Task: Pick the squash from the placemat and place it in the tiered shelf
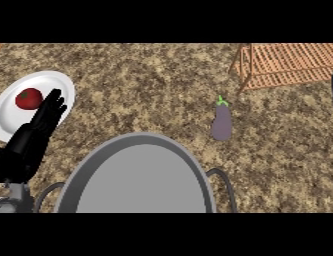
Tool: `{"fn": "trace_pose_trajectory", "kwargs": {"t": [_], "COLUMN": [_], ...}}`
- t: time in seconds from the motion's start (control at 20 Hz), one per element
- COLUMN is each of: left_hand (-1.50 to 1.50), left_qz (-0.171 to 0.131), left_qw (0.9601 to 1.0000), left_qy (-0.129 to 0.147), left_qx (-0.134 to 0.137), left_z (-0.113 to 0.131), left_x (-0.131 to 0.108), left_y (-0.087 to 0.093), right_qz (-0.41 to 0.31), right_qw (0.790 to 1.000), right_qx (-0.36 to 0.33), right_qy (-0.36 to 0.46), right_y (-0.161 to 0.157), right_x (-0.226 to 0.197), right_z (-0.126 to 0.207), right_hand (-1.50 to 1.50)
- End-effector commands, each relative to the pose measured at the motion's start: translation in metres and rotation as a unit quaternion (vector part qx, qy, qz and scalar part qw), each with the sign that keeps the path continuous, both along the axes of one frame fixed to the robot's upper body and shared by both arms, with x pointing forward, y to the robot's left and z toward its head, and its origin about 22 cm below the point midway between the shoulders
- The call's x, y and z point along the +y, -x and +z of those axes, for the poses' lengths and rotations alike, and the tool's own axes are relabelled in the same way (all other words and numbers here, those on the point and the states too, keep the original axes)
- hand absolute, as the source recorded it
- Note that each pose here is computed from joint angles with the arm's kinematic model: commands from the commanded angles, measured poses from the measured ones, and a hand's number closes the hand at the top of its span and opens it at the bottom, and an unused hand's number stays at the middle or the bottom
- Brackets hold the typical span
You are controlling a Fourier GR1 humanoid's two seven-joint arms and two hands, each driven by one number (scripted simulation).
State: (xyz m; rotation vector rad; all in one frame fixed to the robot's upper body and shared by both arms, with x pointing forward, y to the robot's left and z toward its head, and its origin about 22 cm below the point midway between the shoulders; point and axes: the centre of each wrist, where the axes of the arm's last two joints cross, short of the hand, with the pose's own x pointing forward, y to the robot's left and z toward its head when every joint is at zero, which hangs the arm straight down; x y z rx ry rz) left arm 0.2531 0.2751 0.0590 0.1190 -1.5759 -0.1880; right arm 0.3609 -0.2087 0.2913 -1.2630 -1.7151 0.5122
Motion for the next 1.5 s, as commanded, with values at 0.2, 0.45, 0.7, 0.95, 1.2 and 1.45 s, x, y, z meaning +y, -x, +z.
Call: {"fn": "trace_pose_trajectory", "kwargs": {"t": [0.2, 0.45, 0.7, 0.95, 1.2, 1.45], "left_hand": [0.00, 0.00, 0.00, 0.00, 0.00, 0.00], "left_qz": [-0.012, 0.003, -0.003, -0.010, 0.002, -0.004], "left_qw": [0.9999, 1.0000, 1.0000, 0.9999, 1.0000, 1.0000], "left_qy": [-0.002, -0.002, 0.005, 0.002, -0.004, -0.005], "left_qx": [0.003, 0.005, -0.004, 0.002, -0.004, 0.001], "left_z": [-0.005, -0.001, 0.021, 0.007, 0.011, -0.004], "left_x": [-0.006, 0.014, -0.001, -0.008, 0.009, -0.004], "left_y": [-0.001, -0.008, -0.007, 0.006, -0.007, -0.013], "right_qz": [-0.035, 0.040, 0.073, 0.111, 0.137, 0.091], "right_qw": [0.991, 0.991, 0.992, 0.975, 0.960, 0.972], "right_qx": [-0.032, -0.053, -0.013, 0.067, 0.141, 0.138], "right_qy": [0.124, 0.116, 0.103, 0.178, 0.201, 0.165], "right_y": [-0.049, -0.061, -0.083, -0.091, -0.095, -0.099], "right_x": [-0.032, -0.023, -0.031, -0.014, -0.046, -0.059], "right_z": [0.023, 0.025, 0.016, -0.015, -0.012, -0.049], "right_hand": [1.50, 1.50, 1.50, 1.50, 1.50, 1.50]}}
